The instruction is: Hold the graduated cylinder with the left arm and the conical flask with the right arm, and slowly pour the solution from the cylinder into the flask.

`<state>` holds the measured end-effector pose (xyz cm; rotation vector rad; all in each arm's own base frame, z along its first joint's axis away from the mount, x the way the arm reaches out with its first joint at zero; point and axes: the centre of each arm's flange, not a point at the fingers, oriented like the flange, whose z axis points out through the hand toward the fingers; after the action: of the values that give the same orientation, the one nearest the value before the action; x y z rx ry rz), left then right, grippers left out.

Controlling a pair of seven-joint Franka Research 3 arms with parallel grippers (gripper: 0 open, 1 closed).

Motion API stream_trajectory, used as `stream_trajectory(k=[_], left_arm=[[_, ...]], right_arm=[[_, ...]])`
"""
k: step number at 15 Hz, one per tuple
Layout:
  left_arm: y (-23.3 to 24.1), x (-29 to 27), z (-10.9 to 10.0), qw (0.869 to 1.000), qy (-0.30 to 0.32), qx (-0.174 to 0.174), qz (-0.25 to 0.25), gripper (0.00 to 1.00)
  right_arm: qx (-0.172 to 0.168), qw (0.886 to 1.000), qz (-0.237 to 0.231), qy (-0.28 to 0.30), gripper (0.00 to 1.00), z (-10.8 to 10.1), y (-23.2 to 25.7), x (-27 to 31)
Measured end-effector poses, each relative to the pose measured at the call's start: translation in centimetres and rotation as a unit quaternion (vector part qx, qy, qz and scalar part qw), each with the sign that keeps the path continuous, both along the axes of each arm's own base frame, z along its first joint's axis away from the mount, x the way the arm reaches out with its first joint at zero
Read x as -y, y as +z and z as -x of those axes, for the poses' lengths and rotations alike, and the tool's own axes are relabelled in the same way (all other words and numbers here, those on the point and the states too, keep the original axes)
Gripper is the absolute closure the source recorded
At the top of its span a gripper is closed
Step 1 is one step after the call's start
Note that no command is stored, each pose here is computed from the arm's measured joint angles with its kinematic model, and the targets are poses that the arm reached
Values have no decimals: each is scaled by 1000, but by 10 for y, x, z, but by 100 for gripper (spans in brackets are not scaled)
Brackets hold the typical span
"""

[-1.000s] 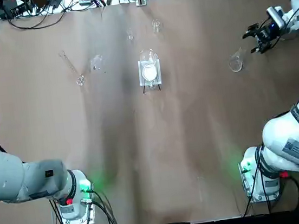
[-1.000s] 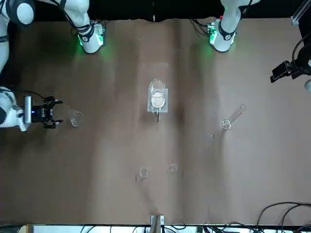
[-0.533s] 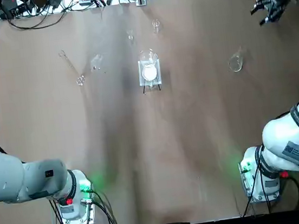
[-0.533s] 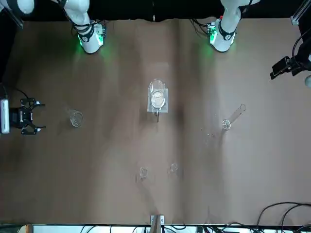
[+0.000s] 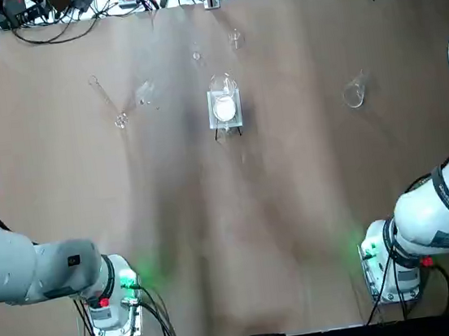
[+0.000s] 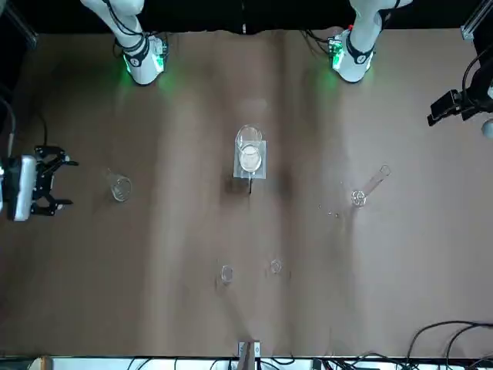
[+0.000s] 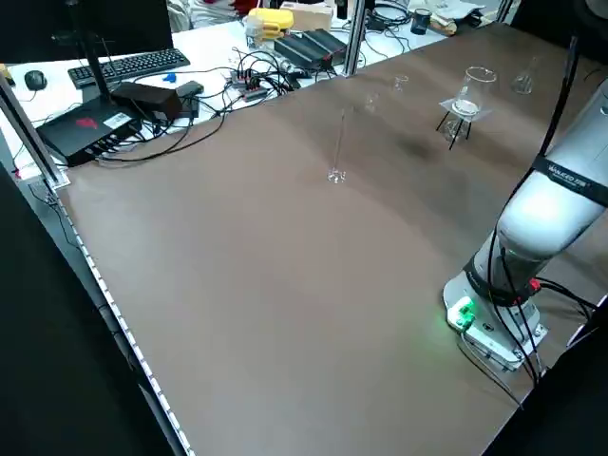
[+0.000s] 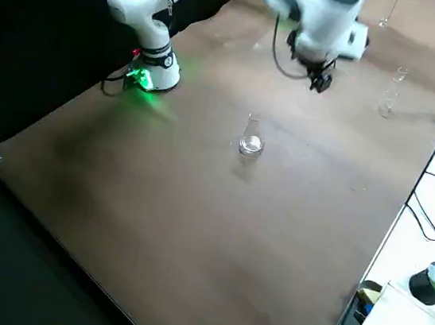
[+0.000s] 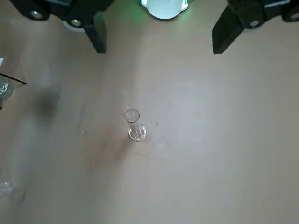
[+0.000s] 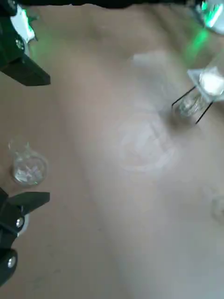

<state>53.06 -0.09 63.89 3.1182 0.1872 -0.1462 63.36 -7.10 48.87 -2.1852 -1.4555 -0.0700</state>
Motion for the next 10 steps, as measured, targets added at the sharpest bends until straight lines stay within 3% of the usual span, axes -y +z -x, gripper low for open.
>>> stream_trajectory(k=[5,7,10], left_arm=[[0,8,0,1000,-7,0,0,0],[0,15,0,1000,-14,-1,0,0],[0,14,0,1000,-13,-1,0,0]], right_arm=[[-35,987,135,-86,0,8,35,-74],[-37,964,206,-165,1,16,57,-105],[-50,927,242,-282,0,28,83,-129]])
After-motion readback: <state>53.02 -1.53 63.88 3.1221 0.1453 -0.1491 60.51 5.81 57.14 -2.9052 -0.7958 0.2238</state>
